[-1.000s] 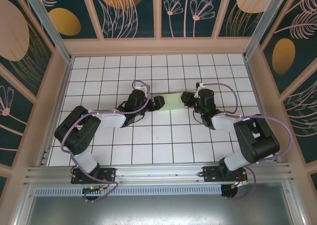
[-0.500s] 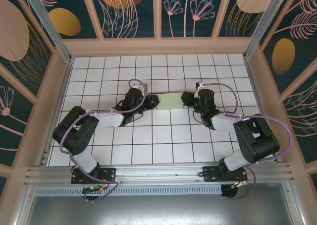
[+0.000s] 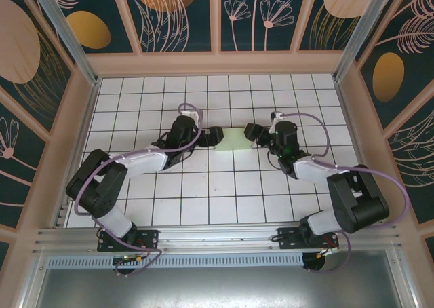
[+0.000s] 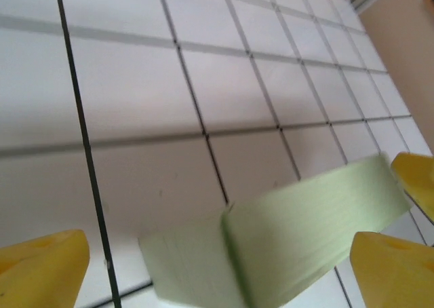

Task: Fold the paper box

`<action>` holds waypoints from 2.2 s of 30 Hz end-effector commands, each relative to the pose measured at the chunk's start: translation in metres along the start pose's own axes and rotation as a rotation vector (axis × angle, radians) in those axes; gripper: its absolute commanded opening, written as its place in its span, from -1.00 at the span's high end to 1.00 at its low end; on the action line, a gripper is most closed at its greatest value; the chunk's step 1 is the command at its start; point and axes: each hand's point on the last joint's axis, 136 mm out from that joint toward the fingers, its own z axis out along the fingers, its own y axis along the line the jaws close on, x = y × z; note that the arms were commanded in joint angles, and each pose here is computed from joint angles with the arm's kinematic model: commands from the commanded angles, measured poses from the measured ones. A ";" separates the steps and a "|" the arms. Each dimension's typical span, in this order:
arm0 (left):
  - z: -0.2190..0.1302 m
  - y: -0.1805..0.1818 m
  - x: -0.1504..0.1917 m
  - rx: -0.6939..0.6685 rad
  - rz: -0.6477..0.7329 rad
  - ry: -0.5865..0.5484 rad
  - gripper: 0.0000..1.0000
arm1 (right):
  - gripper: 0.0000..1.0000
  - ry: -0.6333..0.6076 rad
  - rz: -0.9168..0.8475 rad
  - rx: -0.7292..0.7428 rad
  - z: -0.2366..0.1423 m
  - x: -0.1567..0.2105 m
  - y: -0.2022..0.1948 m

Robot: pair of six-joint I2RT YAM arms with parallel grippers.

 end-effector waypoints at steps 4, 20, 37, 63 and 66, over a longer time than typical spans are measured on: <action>-0.010 -0.039 -0.051 0.050 0.434 -0.077 -0.85 | -0.73 -0.095 -0.045 0.049 -0.026 -0.021 -0.016; 0.056 -0.105 0.017 0.514 1.061 0.280 -0.62 | -0.73 -0.149 -0.031 0.109 -0.058 -0.029 -0.043; 0.082 -0.106 0.044 0.567 1.146 0.415 0.27 | -0.71 -0.134 -0.015 0.138 -0.060 -0.022 -0.060; 0.072 -0.041 0.000 -0.091 1.685 0.045 0.30 | -0.71 -0.090 0.030 0.133 -0.049 -0.008 -0.069; 0.074 -0.039 0.013 -0.068 1.685 0.063 0.28 | -0.71 -0.090 0.028 0.139 -0.049 -0.008 -0.070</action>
